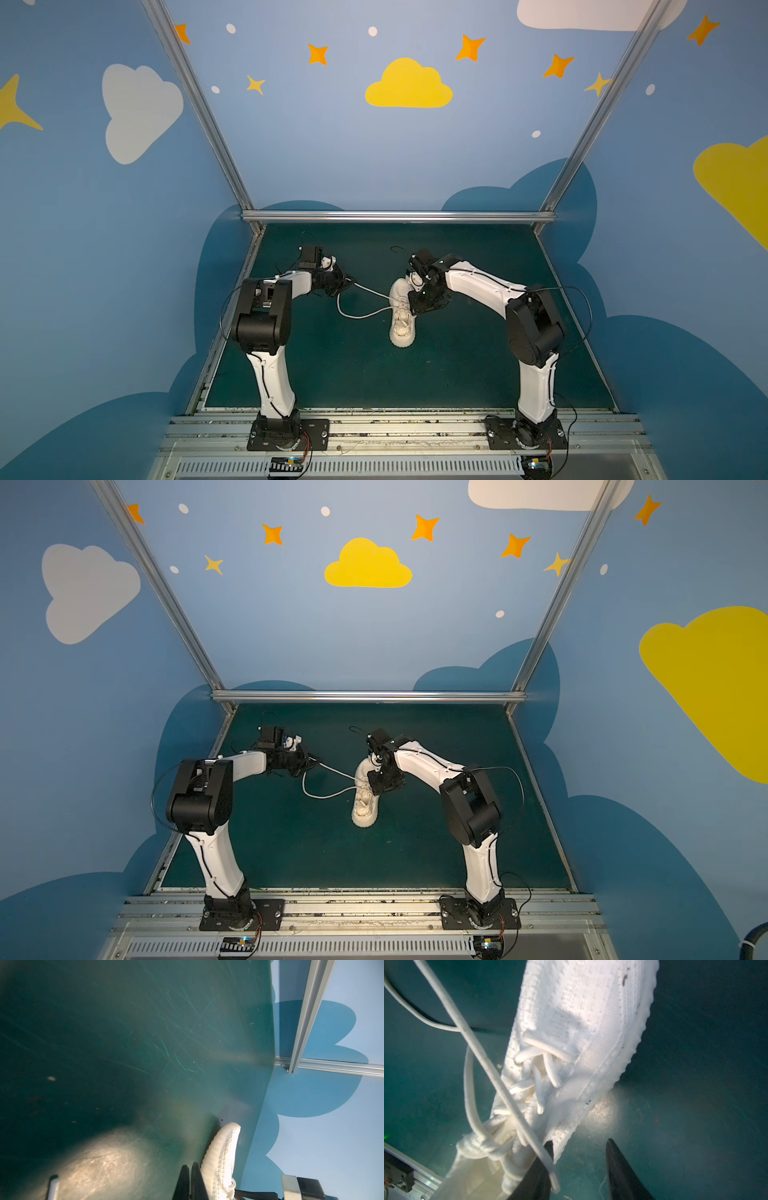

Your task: Tie the shoes

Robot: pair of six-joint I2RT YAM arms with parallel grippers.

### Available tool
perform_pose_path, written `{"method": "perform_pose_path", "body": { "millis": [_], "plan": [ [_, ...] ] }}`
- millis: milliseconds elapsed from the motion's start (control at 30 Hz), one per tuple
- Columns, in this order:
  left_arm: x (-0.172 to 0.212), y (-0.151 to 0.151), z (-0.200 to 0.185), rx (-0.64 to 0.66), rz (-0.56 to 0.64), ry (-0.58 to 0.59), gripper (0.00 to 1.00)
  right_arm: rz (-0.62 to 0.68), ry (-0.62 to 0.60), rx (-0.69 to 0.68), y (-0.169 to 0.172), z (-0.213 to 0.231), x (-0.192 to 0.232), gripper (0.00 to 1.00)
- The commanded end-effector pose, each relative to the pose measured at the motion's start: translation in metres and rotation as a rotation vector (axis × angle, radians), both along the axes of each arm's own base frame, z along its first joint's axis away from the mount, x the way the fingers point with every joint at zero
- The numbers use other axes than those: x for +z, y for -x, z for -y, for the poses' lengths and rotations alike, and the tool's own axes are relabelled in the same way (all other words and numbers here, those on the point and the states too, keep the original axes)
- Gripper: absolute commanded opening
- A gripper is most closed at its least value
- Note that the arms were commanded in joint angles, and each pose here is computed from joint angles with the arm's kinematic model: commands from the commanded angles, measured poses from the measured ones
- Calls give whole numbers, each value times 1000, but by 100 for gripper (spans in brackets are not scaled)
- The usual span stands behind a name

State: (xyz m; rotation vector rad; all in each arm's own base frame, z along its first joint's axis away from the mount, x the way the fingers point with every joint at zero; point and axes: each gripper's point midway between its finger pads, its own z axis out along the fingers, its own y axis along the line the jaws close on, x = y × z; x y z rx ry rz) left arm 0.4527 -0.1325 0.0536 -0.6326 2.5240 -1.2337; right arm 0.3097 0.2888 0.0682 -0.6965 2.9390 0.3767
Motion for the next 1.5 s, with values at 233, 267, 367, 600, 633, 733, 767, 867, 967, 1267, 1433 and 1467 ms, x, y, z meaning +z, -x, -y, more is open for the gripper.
{"method": "perform_pose_path", "body": {
  "millis": [233,267,367,600,633,733,767,867,967,1267,1433,1467],
  "plan": [
    [-13,7,-5,2,-25,-35,3,-18,-14,-64,-4,11,9,41],
    [-14,7,-5,-2,-29,-33,3,-27,-13,-64,-3,12,7,41],
    [-13,9,-1,-18,-30,-46,3,-46,-9,-60,1,14,3,41],
    [-17,15,4,-50,-46,-89,3,-97,-49,-15,5,3,3,42],
    [-16,16,4,-54,-44,-95,3,-94,-61,-10,5,1,4,43],
    [-15,15,6,-58,-41,-97,3,-88,-106,3,6,-6,9,43],
    [-15,15,5,-55,-43,-98,3,-86,-113,2,6,-6,10,43],
    [-15,15,3,-49,-44,-115,3,-85,-117,-23,3,-4,10,43],
    [-16,14,-3,-32,-48,-125,3,-111,-112,-57,3,3,4,42],
    [-5,12,9,-65,-25,-111,3,-114,-135,-55,2,0,6,42],
    [-2,17,13,-73,-25,-118,5,-119,-227,-78,-2,-2,12,43],
    [-3,17,13,-74,-27,-117,5,-119,-246,-82,-2,-3,13,43]
  ]
}}
